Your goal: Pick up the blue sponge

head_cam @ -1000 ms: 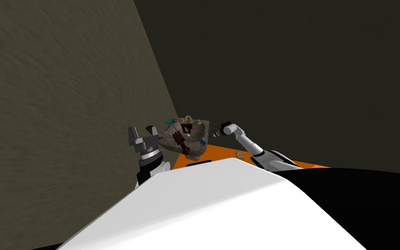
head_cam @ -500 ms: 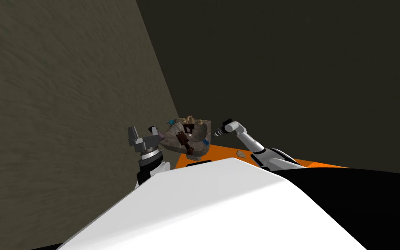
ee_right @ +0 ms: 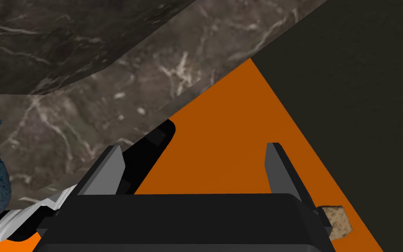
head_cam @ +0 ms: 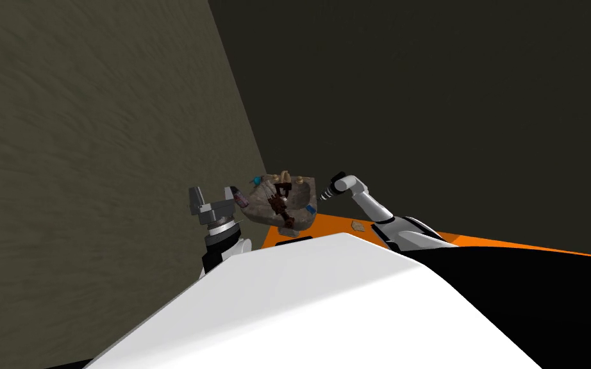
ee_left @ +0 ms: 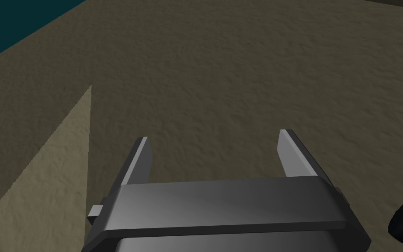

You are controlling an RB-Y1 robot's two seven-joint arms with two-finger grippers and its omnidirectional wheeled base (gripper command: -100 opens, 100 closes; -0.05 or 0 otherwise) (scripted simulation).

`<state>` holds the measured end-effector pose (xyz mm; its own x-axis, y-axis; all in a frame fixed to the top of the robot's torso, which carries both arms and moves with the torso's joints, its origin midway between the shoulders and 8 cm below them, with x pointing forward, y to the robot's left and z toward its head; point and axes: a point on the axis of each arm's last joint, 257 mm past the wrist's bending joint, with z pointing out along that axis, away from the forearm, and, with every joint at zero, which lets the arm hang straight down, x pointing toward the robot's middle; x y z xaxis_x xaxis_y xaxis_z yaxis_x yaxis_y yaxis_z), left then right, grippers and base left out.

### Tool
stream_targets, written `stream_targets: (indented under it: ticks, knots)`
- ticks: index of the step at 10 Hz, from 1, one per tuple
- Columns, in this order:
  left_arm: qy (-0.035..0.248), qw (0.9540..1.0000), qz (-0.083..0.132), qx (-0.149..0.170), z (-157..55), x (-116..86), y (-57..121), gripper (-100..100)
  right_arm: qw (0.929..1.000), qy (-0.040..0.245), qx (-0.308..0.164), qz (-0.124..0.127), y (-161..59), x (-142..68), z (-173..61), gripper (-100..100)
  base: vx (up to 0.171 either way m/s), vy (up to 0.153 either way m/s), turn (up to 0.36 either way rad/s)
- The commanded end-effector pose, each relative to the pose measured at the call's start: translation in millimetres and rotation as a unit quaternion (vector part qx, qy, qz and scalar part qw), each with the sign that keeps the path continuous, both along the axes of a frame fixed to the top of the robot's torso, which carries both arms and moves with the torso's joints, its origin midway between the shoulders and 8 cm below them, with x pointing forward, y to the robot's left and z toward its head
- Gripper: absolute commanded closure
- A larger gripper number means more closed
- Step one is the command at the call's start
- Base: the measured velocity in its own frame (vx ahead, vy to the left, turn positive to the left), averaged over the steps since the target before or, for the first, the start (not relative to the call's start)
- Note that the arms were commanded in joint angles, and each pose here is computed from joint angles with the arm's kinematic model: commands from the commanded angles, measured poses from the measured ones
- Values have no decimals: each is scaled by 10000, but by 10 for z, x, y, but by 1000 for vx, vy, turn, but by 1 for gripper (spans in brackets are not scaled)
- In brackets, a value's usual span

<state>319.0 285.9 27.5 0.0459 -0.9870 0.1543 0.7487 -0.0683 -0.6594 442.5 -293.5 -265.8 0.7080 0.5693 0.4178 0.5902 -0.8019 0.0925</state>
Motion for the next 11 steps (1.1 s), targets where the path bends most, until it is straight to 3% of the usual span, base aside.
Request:
stream_targets:
  ticks: [1, 11]
  knots:
    - [0, 10000, 0, 0, 0, 0, 0, 0, 9999, 93, -76, -111, -107, -7, 86, -100, 22, 140, -40]
    - [0, 10000, 0, 0, 0, 0, 0, 0, 9940, 934, -388, -420, -448, -339, 215, -100, 6, 122, -32]
